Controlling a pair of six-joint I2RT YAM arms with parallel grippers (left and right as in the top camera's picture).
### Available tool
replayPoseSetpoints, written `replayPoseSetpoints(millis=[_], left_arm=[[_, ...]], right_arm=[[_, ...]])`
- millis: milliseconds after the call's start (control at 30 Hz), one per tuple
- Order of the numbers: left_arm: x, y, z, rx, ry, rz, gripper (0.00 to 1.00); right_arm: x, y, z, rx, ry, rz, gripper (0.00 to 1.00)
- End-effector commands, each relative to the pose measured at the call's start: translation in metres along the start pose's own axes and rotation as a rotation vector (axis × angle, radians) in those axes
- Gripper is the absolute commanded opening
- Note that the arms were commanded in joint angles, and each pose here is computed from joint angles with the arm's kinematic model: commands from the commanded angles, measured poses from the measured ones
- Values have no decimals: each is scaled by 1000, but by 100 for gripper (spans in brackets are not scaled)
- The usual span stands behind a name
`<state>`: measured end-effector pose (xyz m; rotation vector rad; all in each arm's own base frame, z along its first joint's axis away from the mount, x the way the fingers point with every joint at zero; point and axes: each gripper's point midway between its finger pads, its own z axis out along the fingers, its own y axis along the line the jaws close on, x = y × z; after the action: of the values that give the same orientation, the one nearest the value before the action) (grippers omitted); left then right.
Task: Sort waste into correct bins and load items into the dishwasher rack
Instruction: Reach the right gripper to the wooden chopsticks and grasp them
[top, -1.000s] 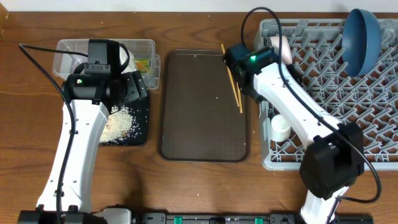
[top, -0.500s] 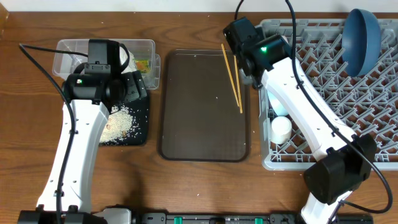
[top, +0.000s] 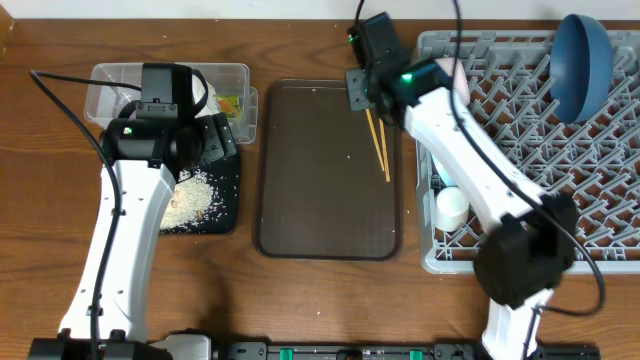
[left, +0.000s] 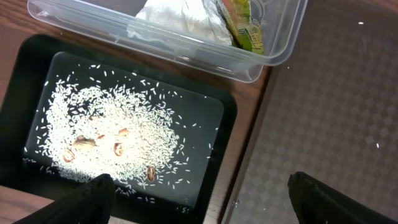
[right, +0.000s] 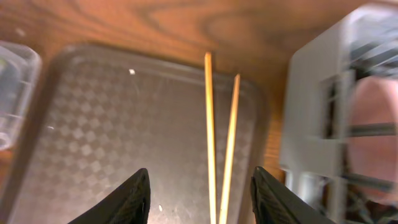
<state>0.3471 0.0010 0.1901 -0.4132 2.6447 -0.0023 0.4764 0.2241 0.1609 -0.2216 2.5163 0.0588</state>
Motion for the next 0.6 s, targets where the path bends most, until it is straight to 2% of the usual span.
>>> replayPoseSetpoints(millis=[0,200,467,567], left_arm=[[0,4,3,-17,5,-2,91],[0,4,3,-17,5,-2,91],[0,4,3,-17,5,-2,91],[0,4,3,-17,5,-2,91]], right_arm=[[23,-6,37,13,87,37,49],[34,-14,67,-12,137,64,45],[40,-7,94,-45,131,-112,45],[48,-7,106,-37,151,-125,45]])
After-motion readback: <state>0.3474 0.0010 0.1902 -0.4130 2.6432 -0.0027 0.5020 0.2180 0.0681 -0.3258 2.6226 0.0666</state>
